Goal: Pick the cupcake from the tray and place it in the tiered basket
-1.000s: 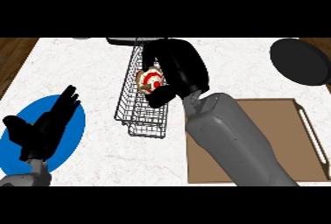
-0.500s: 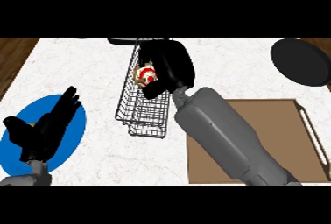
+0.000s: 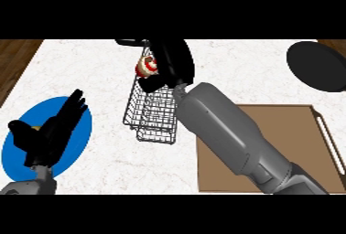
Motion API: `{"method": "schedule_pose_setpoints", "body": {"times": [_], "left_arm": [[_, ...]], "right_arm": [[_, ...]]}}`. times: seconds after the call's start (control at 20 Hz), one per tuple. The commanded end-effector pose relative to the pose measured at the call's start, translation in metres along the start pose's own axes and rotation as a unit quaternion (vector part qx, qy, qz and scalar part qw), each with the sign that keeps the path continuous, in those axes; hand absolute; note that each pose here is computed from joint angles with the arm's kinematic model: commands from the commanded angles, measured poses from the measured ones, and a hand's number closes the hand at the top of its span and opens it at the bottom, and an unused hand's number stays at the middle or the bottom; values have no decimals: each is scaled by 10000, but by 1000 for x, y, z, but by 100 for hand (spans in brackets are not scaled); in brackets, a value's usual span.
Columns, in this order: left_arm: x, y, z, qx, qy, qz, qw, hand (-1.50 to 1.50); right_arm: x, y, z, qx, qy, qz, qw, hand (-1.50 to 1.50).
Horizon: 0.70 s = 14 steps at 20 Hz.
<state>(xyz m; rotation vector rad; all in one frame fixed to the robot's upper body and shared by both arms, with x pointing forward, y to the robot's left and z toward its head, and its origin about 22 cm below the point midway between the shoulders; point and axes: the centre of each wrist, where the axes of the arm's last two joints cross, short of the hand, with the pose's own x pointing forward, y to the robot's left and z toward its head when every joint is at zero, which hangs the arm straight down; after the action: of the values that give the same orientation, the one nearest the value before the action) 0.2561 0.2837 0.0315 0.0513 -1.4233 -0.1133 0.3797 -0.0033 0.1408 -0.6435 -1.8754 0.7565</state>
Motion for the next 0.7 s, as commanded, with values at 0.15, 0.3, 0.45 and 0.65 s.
{"method": "schedule_pose_setpoints", "body": {"times": [0.15, 0.3, 0.45, 0.65], "left_arm": [[9, -11, -11, 11, 1, -40, 10000, 0], [9, -10, -9, -37, -59, -4, 10000, 0], [0, 7, -11, 1, -79, -38, 10000, 0], [6, 11, 0, 73, -39, -61, 9999, 0]], "right_arm": [[21, -9, -21, -235, -1, -456, 9987, -150], [9, -5, -11, -364, 214, -1083, 9932, -150], [6, -9, -12, -569, 507, -1676, 9829, -150], [9, -35, -20, -885, 641, -2579, 9600, -150]]}}
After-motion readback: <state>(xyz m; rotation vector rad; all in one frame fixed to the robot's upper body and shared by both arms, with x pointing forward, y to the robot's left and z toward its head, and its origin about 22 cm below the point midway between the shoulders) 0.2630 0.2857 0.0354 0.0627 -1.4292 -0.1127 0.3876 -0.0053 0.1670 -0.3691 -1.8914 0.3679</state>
